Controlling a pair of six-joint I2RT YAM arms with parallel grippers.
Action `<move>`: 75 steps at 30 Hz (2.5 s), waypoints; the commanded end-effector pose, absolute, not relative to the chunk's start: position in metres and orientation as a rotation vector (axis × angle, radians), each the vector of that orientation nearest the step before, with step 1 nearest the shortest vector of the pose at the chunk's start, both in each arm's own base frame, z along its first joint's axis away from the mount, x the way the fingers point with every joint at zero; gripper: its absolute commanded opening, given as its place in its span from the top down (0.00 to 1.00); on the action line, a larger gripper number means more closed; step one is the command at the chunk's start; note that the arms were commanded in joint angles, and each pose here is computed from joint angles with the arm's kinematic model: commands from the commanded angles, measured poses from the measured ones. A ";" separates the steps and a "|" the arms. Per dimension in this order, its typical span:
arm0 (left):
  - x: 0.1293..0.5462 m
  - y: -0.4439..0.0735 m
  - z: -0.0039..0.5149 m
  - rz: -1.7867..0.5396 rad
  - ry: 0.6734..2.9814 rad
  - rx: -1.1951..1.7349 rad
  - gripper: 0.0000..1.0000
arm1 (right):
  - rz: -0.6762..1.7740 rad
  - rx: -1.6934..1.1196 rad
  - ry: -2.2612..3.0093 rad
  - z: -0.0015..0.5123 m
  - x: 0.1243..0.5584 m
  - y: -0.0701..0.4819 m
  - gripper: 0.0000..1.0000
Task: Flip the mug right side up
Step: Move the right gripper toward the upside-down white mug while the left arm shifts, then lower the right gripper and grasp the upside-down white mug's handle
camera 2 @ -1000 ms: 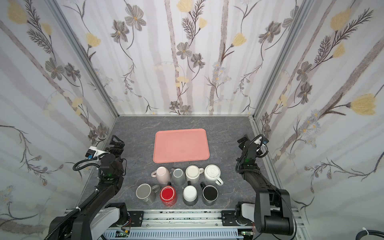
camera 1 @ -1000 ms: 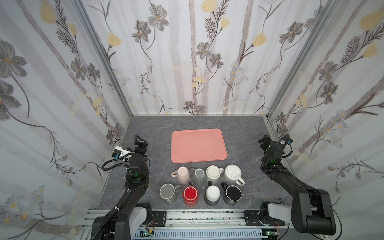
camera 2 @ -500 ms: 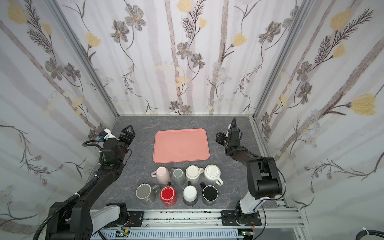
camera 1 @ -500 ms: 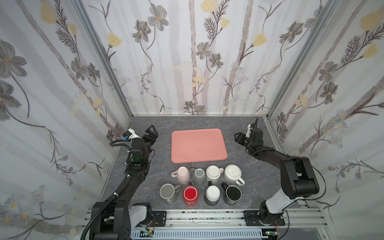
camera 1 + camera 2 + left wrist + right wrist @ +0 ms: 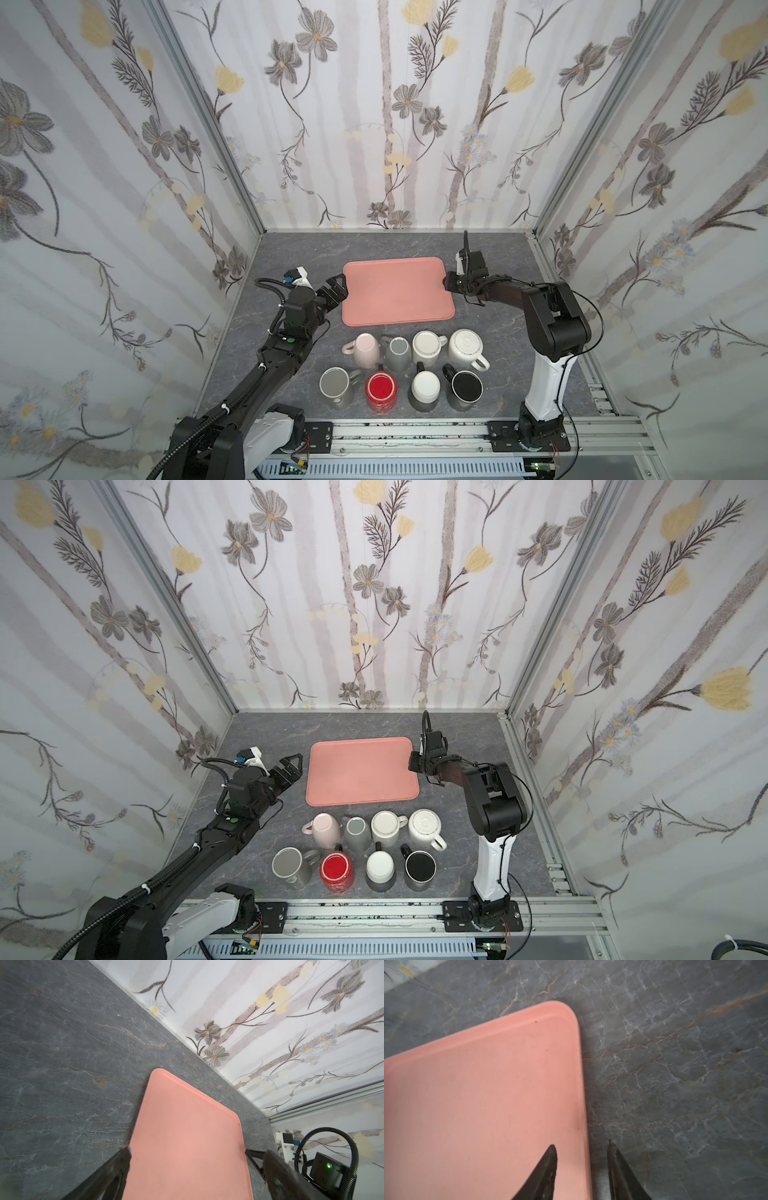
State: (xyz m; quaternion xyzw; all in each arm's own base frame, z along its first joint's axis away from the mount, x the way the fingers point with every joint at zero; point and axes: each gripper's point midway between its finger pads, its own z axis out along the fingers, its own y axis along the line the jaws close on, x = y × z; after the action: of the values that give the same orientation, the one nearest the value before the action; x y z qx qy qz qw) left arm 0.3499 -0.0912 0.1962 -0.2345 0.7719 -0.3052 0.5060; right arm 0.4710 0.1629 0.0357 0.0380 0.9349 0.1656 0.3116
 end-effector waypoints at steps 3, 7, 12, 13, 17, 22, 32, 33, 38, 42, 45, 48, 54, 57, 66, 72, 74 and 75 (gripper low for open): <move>0.348 -0.092 0.192 -0.709 1.889 -0.541 0.02 | 0.371 0.085 2.506 0.023 0.470 0.166 0.66; 0.349 -0.094 0.190 -0.711 1.904 -0.535 0.03 | 0.340 0.089 2.529 0.014 0.468 0.166 0.75; 0.349 -0.095 0.187 -0.710 1.915 -0.534 0.03 | 0.300 0.085 2.533 0.012 0.469 0.163 0.87; 0.349 -0.095 0.187 -0.709 1.917 -0.535 0.02 | 0.296 0.080 2.531 0.013 0.470 0.163 0.89; 0.349 -0.095 0.186 -0.705 1.922 -0.531 0.02 | 0.263 0.059 2.532 0.016 0.476 0.159 0.98; 0.349 -0.094 0.186 -0.701 1.926 -0.531 0.02 | 0.228 0.042 2.531 0.019 0.482 0.152 1.00; 0.349 -0.095 0.184 -0.696 1.937 -0.528 0.01 | 0.231 -0.005 2.555 0.022 0.493 0.135 1.00; 0.349 -0.095 0.184 -0.699 1.937 -0.528 0.01 | 0.229 -0.006 2.556 0.023 0.494 0.134 1.00; 0.348 -0.098 0.186 -0.714 1.936 -0.522 0.00 | 0.230 0.004 2.543 0.029 0.496 0.133 0.65; 0.345 -0.101 0.192 -0.738 1.930 -0.512 0.00 | 0.255 0.039 2.461 0.060 0.495 0.132 0.39; 0.342 -0.106 0.198 -0.774 1.929 -0.496 0.00 | 0.286 0.068 2.404 0.087 0.483 0.130 0.34; 0.338 -0.114 0.203 -0.819 1.917 -0.464 0.00 | 0.319 0.092 2.359 0.109 0.461 0.129 0.31; 0.322 -0.140 0.216 -0.894 1.864 -0.337 0.00 | 0.451 0.140 2.347 0.136 0.391 0.137 0.25; 0.319 -0.140 0.214 -0.879 1.882 -0.336 0.00 | 0.474 0.130 2.366 0.143 0.354 0.140 0.24; 0.317 -0.147 0.204 -0.894 1.943 -0.313 0.00 | 0.413 0.115 2.534 0.148 0.265 0.127 0.20; 0.319 -0.150 0.195 -0.898 1.969 -0.313 0.00 | 0.420 0.124 2.673 0.136 0.227 0.123 0.01; 0.320 -0.151 0.195 -0.896 1.970 -0.311 0.00 | 0.398 0.103 2.710 0.130 0.219 0.123 0.00; 0.320 -0.150 0.195 -0.894 1.969 -0.313 0.00 | 0.385 0.096 2.722 0.128 0.217 0.123 0.00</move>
State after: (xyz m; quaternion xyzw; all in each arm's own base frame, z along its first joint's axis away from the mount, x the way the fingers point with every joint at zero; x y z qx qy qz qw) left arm 0.3183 -0.1486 0.1893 -0.1326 0.8042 -0.3588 0.4548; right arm 0.2360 0.1276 0.1406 0.0321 0.9584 0.1542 0.2382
